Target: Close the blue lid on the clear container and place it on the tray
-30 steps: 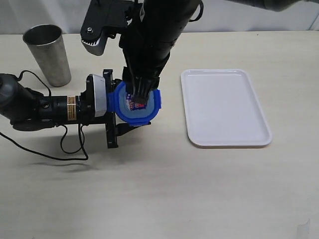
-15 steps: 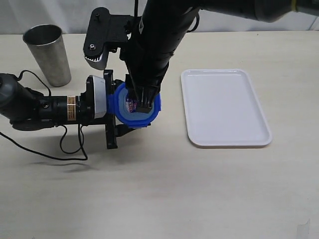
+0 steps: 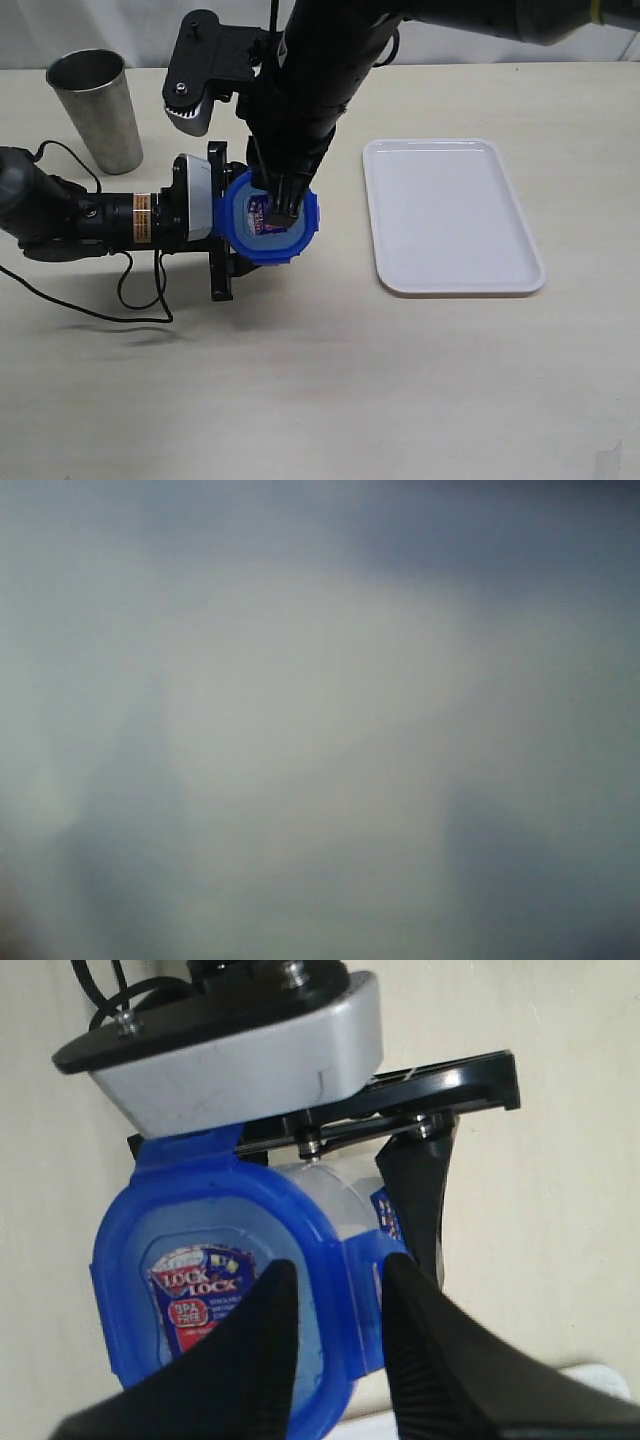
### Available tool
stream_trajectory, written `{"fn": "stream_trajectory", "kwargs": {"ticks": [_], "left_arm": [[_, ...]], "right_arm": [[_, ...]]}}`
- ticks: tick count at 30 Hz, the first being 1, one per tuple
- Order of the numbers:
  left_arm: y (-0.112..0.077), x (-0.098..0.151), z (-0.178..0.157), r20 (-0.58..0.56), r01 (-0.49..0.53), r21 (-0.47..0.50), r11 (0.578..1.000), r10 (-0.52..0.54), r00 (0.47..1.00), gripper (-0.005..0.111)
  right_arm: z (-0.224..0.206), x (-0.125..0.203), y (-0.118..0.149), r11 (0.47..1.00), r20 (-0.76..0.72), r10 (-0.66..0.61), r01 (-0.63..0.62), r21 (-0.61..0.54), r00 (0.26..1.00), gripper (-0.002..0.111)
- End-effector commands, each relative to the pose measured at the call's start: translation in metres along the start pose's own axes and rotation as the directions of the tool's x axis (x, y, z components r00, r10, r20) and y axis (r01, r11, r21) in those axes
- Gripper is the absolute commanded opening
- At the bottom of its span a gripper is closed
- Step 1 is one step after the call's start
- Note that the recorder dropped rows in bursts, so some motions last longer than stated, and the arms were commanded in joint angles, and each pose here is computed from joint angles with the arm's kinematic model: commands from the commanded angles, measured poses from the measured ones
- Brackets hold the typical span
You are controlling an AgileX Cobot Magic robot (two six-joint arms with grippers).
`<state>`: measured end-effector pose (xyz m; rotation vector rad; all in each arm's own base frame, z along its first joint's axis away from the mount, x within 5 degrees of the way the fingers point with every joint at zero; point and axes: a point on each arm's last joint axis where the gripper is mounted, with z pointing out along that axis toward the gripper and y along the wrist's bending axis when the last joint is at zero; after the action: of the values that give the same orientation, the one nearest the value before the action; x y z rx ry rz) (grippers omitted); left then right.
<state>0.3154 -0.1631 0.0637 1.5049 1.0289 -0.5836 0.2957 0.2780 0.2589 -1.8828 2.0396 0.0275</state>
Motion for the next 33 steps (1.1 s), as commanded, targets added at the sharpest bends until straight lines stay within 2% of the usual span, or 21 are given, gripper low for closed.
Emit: {"fn": "stream_trajectory", "kwargs": {"ticks": [1,8,17,24,29,33], "left_arm": [[-0.001,0.000,0.002,-0.009,0.058,0.008,0.998,-0.058,0.998,0.000],[-0.001,0.000,0.002,-0.009,0.061,0.008,0.998,-0.060,0.998,0.000],[-0.001,0.000,0.002,-0.009,0.083,0.014,0.996,-0.083,0.997,0.000],[-0.001,0.000,0.002,-0.009,0.085,0.014,0.996,-0.085,0.996,0.000],[-0.001,0.000,0.002,-0.009,0.085,0.014,0.996,-0.085,0.996,0.000],[-0.001,-0.001,0.002,-0.009,0.108,0.011,0.994,-0.107,0.994,0.000]], "right_arm": [[0.046,0.019,0.010,0.992,-0.174,-0.015,-0.007,-0.125,0.985,0.024],[0.051,0.021,0.015,0.982,-0.200,-0.032,-0.006,-0.188,0.979,0.024],[0.059,0.023,0.016,0.979,-0.215,-0.037,-0.008,-0.204,0.976,0.024],[0.063,0.020,0.022,0.962,-0.180,-0.063,0.012,-0.274,0.982,0.011],[0.065,0.025,0.021,0.962,-0.199,-0.052,-0.005,-0.274,0.979,0.012],[0.067,0.027,0.021,0.965,-0.204,-0.044,-0.011,-0.261,0.978,0.023]]}}
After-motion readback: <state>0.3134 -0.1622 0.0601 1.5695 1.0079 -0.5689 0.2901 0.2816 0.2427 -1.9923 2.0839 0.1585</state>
